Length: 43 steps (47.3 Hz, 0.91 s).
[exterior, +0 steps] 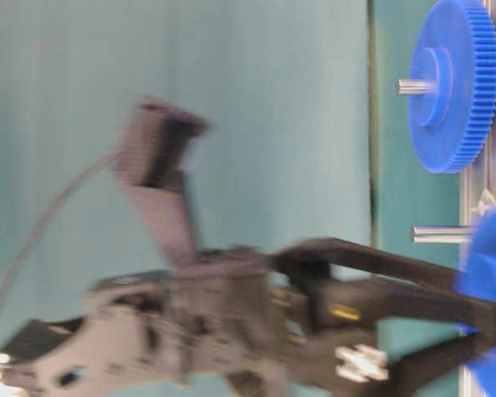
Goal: Find the location of the shaft and insert the small gear.
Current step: 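Carry the gear to the empty shaft beside the large gear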
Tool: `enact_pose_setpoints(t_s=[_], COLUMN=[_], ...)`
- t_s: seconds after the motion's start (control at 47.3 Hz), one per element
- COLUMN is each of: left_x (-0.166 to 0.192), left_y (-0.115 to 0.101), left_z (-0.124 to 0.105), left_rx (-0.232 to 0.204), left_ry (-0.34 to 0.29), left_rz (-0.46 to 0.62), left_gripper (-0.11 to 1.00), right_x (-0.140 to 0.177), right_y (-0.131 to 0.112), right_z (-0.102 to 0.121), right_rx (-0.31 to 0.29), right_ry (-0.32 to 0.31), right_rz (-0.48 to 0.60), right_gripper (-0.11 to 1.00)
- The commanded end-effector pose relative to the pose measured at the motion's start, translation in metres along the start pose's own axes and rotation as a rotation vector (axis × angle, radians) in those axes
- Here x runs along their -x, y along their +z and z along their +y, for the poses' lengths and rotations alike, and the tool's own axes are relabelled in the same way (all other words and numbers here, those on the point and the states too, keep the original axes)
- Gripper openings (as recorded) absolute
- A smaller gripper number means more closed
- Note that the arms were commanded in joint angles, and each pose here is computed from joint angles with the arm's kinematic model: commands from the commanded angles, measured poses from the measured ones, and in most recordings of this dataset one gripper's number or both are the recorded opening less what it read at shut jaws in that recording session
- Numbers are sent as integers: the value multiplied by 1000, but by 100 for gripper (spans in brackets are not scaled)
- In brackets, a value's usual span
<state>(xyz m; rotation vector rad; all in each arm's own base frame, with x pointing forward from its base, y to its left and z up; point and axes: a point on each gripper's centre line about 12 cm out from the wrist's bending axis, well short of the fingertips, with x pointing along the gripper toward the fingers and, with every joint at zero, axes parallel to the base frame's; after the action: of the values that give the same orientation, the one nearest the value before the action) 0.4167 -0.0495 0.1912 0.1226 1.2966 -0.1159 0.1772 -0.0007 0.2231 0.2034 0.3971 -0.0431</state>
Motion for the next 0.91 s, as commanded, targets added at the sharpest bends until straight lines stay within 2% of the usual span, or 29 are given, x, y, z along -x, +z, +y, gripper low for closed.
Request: enact_pose_setpoints(t_s=[0.0,0.19,0.36,0.529,0.677,0.888], left_x=[37,62,76,82,81,79], left_y=[14,19,21,23,24,24], left_z=[8,23,42,56,59,66], left_rx=[11,41,64,52,26,40], left_ry=[11,26,45,60,64,69], left_rz=[-102,-152,-150,-142,-138,-132], left_gripper=[63,63,63,63,63,63], right_x=[0,0,0,0,0,0], right_y=[5,5,5,5,4,4], right_z=[1,1,1,1,1,1], right_rx=[-11,-11,-11,-11,-11,-11], right_ry=[1,1,1,1,1,1], right_rz=[-14,-14,-14,-14,-12,-12], right_gripper=[0,0,0,0,0,0])
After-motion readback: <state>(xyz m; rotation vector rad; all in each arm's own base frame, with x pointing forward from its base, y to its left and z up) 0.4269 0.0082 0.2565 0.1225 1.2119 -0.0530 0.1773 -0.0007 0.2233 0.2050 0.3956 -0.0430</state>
